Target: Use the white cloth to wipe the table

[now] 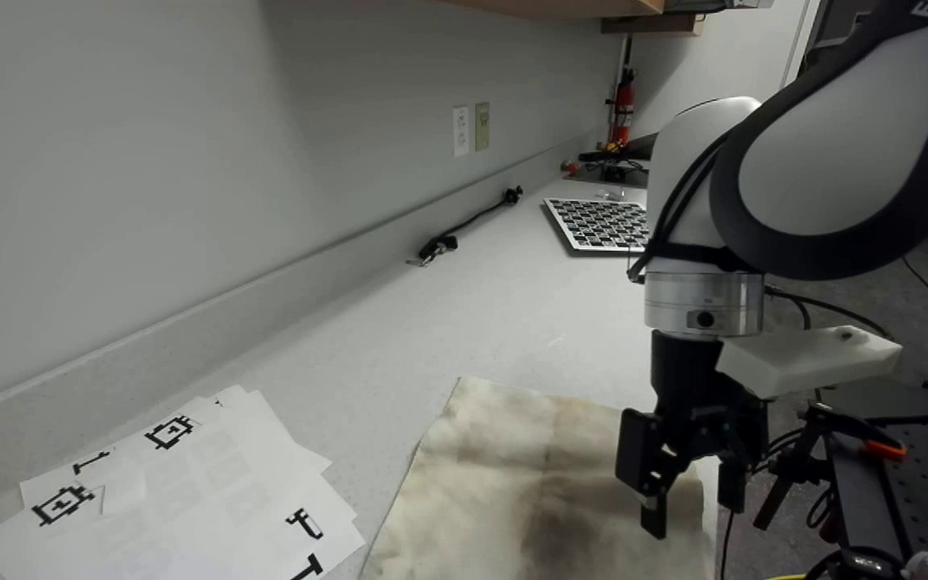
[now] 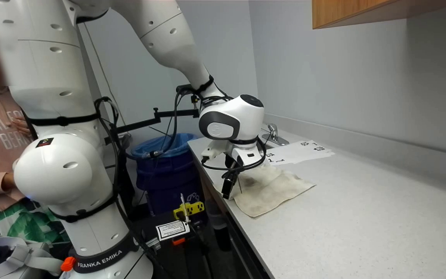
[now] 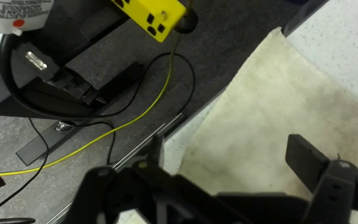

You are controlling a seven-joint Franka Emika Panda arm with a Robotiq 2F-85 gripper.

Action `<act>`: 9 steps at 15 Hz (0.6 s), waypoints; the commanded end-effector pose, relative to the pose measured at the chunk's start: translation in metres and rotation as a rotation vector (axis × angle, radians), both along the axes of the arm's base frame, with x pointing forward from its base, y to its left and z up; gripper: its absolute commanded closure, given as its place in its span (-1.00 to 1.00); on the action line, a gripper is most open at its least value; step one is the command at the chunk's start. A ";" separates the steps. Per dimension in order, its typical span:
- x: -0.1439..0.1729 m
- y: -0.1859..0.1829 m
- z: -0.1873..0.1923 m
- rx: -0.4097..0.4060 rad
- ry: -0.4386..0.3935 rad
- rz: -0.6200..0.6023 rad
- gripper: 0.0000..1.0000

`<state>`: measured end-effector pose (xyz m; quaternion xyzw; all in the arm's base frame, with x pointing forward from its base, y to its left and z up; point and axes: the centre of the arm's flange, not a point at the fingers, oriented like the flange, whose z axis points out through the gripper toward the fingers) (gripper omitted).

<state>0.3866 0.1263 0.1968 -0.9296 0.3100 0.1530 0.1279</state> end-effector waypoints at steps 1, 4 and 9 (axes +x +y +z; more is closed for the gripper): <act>-0.002 -0.004 0.000 -0.023 -0.004 0.007 -1.00; 0.006 -0.007 0.000 -0.034 -0.038 0.023 -1.00; 0.023 -0.011 0.000 -0.042 -0.092 0.033 -1.00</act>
